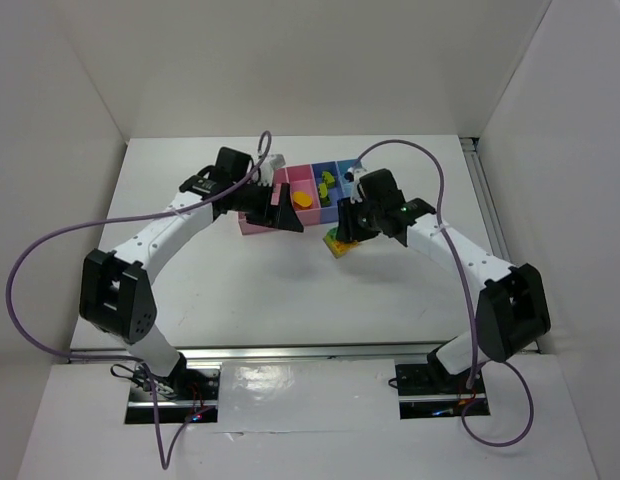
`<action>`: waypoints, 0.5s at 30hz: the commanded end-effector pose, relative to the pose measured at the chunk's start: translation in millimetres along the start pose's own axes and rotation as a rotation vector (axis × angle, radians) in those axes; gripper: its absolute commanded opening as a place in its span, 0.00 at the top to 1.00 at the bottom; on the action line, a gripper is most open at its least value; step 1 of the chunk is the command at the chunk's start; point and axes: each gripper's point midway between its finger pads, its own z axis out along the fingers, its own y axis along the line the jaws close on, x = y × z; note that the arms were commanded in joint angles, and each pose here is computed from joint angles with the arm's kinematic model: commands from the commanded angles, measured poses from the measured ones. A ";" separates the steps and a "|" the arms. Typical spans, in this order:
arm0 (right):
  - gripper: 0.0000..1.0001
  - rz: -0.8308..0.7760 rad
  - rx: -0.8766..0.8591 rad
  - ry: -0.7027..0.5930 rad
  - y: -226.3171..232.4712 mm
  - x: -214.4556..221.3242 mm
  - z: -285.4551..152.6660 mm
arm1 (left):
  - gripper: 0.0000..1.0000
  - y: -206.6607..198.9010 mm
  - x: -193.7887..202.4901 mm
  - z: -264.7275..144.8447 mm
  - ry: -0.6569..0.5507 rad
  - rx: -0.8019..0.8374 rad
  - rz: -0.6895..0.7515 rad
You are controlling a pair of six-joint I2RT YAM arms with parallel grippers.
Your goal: Sort the legos into containers by color
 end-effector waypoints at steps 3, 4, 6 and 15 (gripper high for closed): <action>0.87 -0.085 -0.496 -0.045 81.7 -31.3 -55.4 | 0.16 -60.5 7.1 -10.7 0.060 0.499 0.175; 0.87 -0.076 -0.526 -0.032 82.8 -29.2 -58.7 | 0.16 -60.7 12.9 -8.7 0.077 0.524 0.171; 0.87 -0.089 -0.630 -0.040 92.7 -30.9 -72.6 | 0.13 -64.3 16.2 -14.0 0.076 0.589 0.196; 0.87 -0.092 -0.869 -0.026 104.4 -27.3 -96.8 | 0.12 -68.3 31.7 -22.7 0.072 0.681 0.253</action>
